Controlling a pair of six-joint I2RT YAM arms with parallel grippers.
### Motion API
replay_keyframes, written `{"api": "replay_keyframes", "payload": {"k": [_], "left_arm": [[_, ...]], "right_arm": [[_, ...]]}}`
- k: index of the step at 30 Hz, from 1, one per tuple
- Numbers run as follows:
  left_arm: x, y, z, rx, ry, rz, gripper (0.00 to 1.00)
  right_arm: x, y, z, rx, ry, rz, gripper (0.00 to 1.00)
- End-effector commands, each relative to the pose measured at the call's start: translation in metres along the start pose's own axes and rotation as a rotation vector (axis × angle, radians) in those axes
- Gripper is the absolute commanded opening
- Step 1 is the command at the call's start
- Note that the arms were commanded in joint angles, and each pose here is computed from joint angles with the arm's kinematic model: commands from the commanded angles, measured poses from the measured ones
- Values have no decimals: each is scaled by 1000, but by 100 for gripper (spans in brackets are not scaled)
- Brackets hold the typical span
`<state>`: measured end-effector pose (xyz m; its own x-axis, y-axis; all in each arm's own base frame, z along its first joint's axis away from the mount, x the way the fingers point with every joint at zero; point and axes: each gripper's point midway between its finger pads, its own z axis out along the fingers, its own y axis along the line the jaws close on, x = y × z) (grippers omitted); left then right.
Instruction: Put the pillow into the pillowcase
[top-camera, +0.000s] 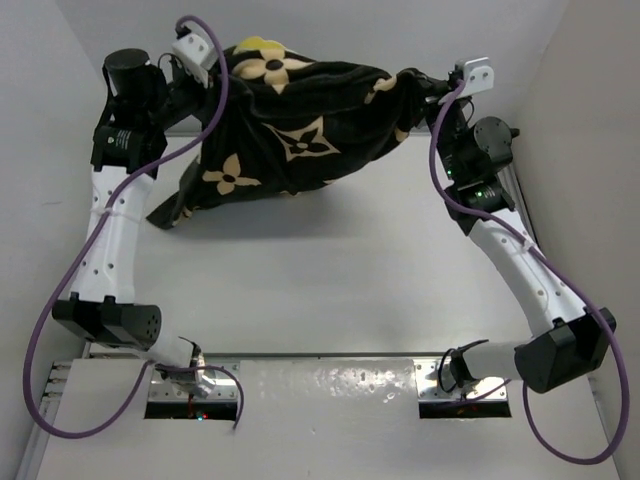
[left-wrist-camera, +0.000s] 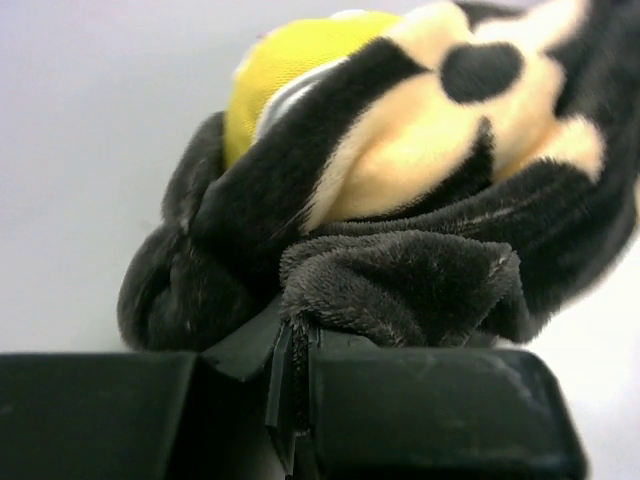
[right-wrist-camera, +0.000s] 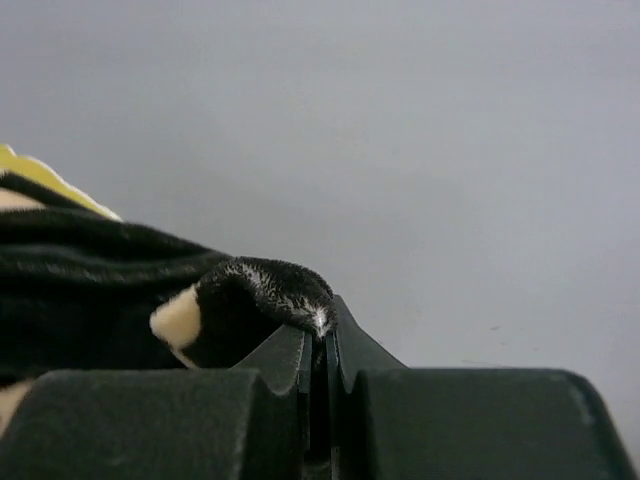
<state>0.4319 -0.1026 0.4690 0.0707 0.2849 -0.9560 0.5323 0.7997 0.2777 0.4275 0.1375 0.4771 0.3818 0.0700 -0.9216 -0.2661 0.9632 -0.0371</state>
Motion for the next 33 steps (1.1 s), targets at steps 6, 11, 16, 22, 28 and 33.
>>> {"api": "replay_keyframes", "payload": {"k": [6, 11, 16, 22, 28, 33], "left_arm": [[35, -73, -26, 326, -20, 122, 18], [32, -90, -27, 376, -65, 37, 32], [45, -103, -25, 401, -46, -51, 44], [40, -96, -29, 335, -50, -59, 72], [56, -47, -24, 43, 23, -41, 55], [56, -31, -33, 8, 42, 239, 74]], "right_arm": [[-105, 41, -17, -174, -239, 118, 0], [-111, 72, -7, -241, -228, 194, 0], [-102, 120, 20, -320, -174, 251, 0], [-94, 139, 45, -339, -137, 261, 0], [-81, 139, 53, -334, -102, 279, 0], [-77, 131, 57, -317, -90, 282, 0]]}}
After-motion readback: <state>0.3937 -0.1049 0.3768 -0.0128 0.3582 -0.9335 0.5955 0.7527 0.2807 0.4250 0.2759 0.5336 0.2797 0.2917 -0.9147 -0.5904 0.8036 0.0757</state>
